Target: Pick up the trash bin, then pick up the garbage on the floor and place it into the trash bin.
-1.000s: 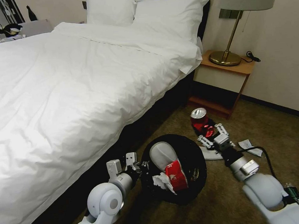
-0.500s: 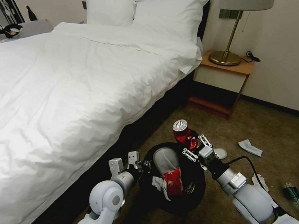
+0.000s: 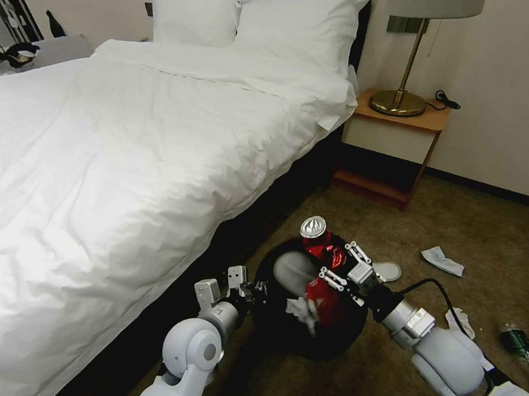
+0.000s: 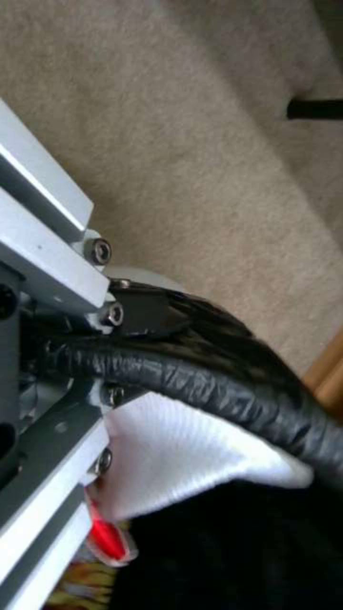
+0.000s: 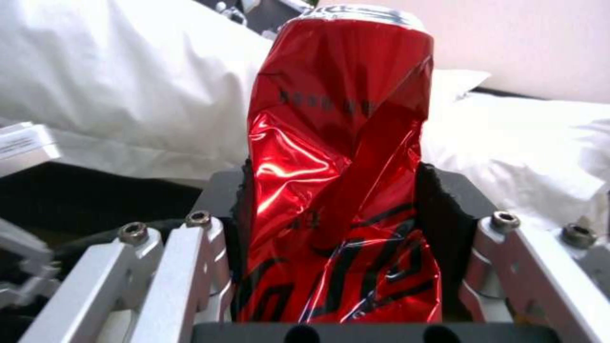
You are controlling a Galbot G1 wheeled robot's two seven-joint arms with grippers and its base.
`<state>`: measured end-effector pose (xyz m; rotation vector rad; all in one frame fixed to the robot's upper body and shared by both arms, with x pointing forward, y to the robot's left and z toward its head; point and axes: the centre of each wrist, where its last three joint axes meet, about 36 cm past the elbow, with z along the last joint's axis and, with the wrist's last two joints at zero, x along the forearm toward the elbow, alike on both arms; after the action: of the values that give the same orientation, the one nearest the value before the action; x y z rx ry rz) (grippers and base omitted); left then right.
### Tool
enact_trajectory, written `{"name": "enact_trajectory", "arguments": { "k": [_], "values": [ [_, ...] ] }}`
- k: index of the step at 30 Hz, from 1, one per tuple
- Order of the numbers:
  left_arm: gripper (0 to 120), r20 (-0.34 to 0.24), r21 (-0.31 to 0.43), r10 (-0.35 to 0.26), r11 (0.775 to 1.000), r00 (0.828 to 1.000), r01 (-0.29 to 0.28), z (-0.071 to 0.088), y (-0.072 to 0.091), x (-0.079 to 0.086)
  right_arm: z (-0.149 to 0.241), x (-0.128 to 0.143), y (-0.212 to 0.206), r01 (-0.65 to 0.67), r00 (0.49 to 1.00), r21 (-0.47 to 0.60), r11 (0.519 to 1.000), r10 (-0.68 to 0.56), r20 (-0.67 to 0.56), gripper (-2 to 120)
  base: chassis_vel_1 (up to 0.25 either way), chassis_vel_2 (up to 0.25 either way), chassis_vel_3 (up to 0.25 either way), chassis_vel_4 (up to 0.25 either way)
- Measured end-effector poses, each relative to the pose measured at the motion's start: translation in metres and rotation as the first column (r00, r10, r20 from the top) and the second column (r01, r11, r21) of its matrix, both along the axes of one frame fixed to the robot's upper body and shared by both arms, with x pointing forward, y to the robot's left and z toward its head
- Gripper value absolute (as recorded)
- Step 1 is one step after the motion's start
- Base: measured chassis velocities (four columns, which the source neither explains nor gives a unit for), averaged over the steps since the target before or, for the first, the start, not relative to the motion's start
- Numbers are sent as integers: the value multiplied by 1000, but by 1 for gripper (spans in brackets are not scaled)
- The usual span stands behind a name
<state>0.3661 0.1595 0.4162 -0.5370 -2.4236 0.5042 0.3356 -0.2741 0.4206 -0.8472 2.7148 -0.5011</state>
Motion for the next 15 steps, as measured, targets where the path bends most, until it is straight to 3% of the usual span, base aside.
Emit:
{"name": "enact_trajectory", "arguments": {
  "k": [6,15],
  "values": [
    [0,5,17,9,1000,1000,-10,-1,3,1,9,8,-5,11,1000,8,1000,-11,25,52,0,0,0,0],
    [0,8,16,29,999,1000,-29,-2,-2,6,8,-2,3,-30,1000,0,1000,30,4,52,0,0,0,0]
  ]
}}
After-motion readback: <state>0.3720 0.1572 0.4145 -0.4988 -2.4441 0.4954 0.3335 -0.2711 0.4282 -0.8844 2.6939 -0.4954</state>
